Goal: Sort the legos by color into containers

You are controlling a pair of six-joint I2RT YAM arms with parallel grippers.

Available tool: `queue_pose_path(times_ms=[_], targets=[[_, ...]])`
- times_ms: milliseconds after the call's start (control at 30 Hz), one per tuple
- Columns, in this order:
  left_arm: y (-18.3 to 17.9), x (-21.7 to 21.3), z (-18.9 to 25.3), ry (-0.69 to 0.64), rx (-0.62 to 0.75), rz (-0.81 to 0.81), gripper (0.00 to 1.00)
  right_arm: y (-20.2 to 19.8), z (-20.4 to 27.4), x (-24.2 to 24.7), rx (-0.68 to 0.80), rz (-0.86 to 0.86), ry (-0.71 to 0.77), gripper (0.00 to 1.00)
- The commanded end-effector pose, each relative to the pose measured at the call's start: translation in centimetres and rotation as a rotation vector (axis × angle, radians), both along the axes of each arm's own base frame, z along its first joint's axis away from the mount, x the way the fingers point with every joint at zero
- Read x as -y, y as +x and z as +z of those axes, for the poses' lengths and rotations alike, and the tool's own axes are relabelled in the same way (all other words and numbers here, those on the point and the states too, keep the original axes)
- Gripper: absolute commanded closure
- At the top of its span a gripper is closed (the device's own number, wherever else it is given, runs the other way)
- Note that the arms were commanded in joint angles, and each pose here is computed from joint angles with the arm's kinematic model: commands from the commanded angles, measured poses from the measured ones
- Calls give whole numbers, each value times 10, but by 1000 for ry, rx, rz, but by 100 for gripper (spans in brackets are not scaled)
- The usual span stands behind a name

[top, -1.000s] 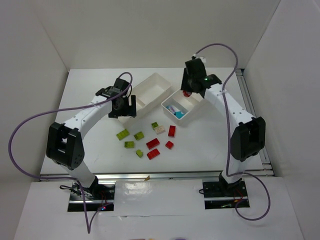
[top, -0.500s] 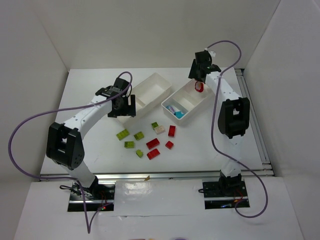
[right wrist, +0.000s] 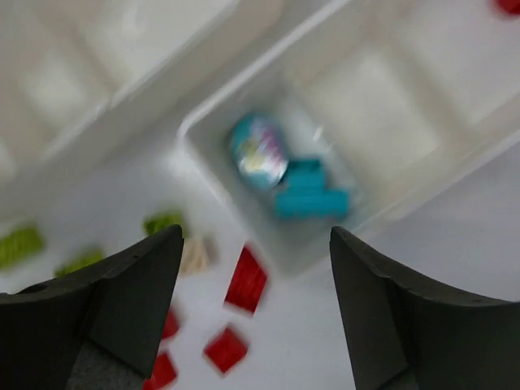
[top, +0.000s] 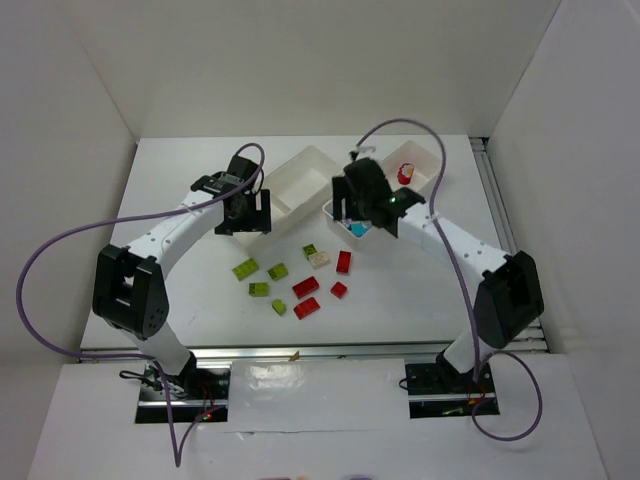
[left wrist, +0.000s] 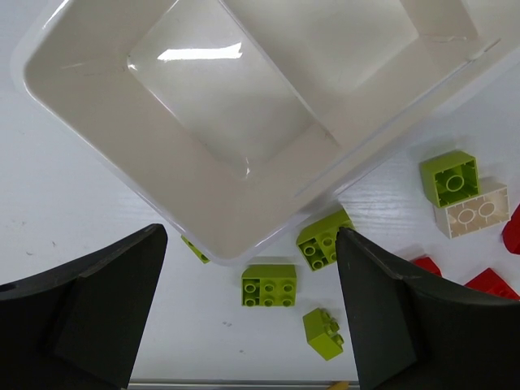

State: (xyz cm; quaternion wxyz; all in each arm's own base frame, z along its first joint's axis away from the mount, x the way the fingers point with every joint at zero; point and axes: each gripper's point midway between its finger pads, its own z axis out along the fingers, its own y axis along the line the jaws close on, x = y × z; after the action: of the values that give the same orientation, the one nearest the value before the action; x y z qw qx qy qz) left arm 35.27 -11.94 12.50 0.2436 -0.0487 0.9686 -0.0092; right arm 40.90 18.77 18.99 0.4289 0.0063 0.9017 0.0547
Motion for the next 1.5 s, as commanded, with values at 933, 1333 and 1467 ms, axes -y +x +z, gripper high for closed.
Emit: queue_pose_path(times_ms=[933,1333,1467], targets=[[-9,-4,22,-32,75,41,4,-148,-161,-150,-314,480,-178,9],[-2,3,28,-55,85,21,4,-121,-78,-143,-135,342,-137,38],[-8,8,24,-79,56,3,4,-78,-24,-110,-46,201,-74,38]])
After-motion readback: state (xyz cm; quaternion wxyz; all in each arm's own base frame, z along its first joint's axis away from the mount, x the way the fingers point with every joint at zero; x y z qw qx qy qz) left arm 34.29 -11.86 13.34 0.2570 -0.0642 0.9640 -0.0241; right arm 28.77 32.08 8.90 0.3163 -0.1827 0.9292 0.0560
